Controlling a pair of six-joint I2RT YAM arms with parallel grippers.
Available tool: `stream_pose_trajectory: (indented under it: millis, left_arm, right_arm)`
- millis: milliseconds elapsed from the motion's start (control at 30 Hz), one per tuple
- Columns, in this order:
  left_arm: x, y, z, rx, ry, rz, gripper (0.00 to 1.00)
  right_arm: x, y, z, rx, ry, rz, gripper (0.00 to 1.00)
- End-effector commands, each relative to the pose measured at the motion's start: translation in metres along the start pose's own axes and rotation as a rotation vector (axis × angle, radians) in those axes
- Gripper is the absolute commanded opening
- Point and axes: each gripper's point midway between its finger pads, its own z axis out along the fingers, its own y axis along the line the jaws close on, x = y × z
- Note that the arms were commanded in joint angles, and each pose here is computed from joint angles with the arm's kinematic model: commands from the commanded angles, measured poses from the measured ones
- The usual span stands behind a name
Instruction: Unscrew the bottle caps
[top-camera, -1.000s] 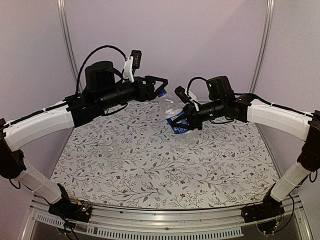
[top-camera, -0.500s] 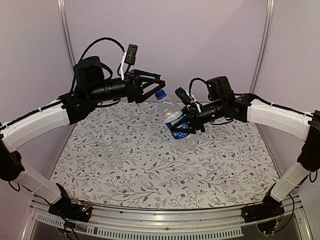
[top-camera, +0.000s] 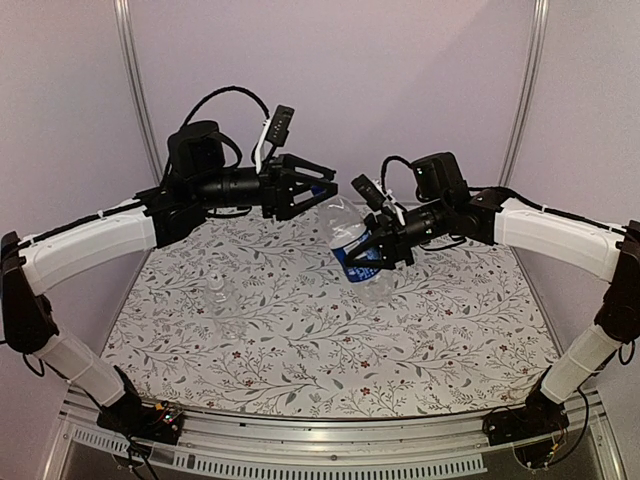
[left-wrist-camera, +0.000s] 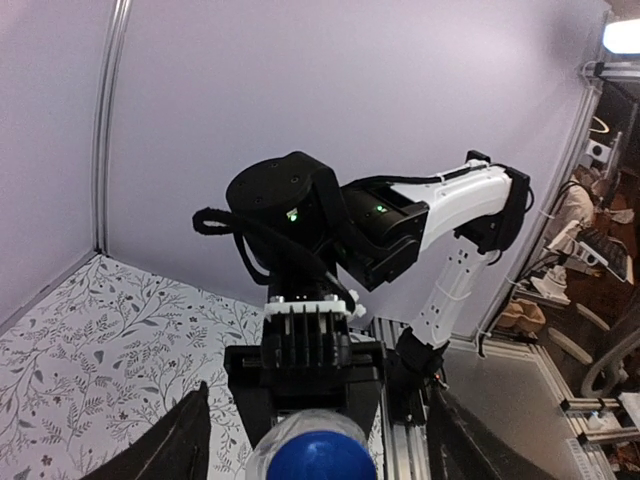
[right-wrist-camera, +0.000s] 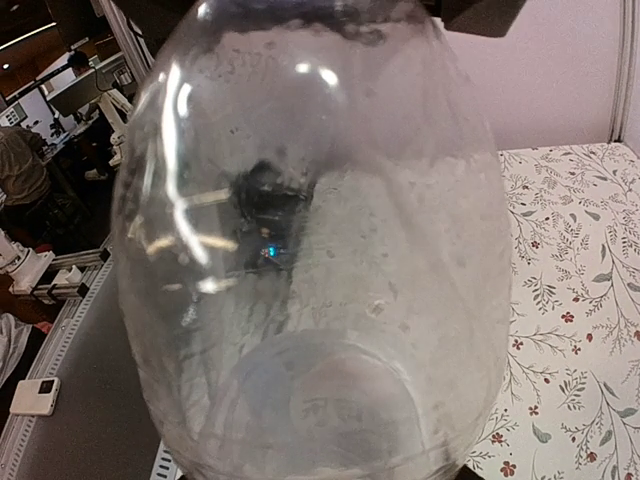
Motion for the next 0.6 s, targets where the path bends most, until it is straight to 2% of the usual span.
stream_pose_trajectory:
  millis: [0,300,467,567]
  left_arm:
    - [-0.006,-0.003,0.000,0.078,-0.016,0.005,0.72]
    - [-0.003,-0.014,0.000,0.230,-0.023,-0.016,0.69]
    - [-0.003,-0.008,-0.001,0.239,-0.035,-0.040,0.61]
    - [-0.002,-0.007,0.000,0.245,-0.035,-0.046,0.53]
  right_arm:
    - [-0.007,0.011,-0.001,-0.064,-0.025,-0.021,0.42]
    - [-0.004,0.013,0.000,-0.085,-0.023,-0.014,0.42]
    - [-0.003,0.012,0.000,-0.083,-0.021,-0.012,0.42]
    - [-0.002,0.012,0.000,-0.079,-0.019,-0.011,0.42]
